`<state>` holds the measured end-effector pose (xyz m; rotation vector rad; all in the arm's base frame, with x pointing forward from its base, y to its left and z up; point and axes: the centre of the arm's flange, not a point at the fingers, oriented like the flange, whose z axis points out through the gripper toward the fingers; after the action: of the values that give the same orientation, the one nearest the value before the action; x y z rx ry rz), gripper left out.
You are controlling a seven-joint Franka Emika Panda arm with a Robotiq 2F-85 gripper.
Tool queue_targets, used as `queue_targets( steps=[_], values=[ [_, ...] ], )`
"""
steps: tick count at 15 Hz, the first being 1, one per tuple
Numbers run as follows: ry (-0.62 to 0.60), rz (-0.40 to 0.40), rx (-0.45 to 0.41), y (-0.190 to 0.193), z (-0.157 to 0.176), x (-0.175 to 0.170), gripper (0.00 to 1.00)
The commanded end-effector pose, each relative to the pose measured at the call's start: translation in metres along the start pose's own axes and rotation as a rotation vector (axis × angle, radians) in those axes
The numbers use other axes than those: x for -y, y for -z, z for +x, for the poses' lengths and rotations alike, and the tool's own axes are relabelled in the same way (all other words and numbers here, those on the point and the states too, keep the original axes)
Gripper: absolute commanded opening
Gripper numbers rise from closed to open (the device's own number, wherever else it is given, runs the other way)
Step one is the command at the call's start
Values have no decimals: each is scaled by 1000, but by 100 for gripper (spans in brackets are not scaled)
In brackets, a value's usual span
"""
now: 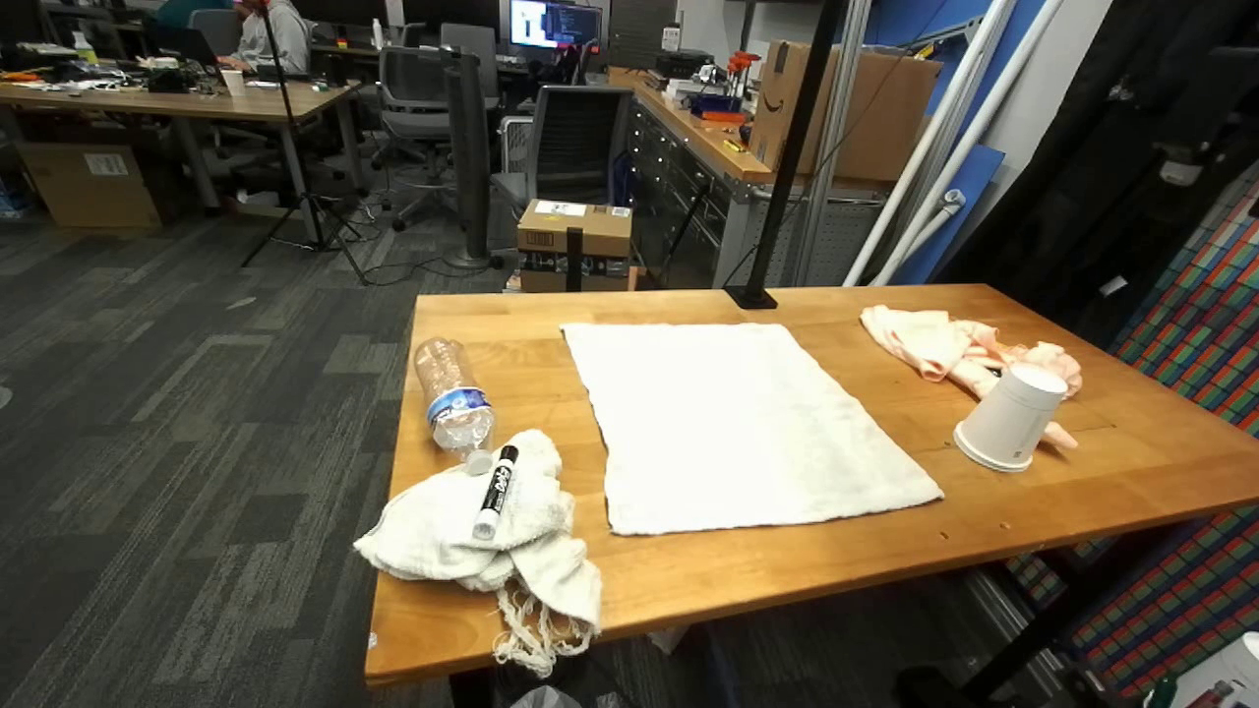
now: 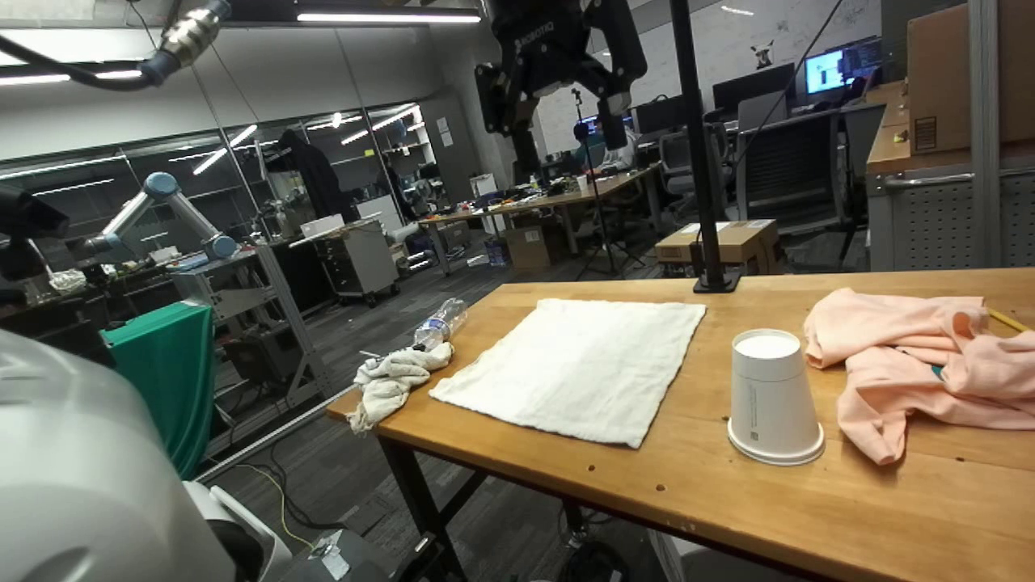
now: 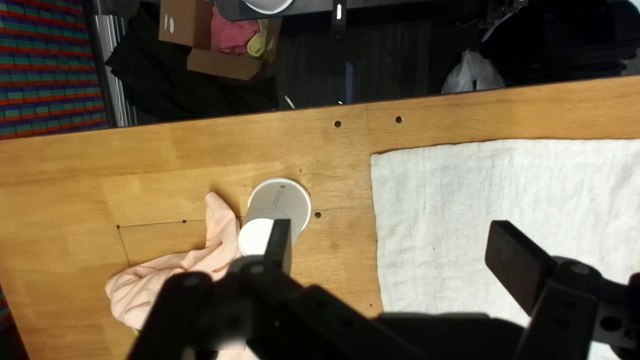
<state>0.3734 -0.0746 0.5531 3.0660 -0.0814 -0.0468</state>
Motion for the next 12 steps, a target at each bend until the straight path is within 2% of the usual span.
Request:
queue_targets(
  steps=[1, 7, 12],
  values=[
    [0, 0, 0, 0, 0, 0, 100],
    [0, 0, 0, 0, 0, 0, 100],
    [124, 56, -78, -28, 33, 45, 100]
  ],
)
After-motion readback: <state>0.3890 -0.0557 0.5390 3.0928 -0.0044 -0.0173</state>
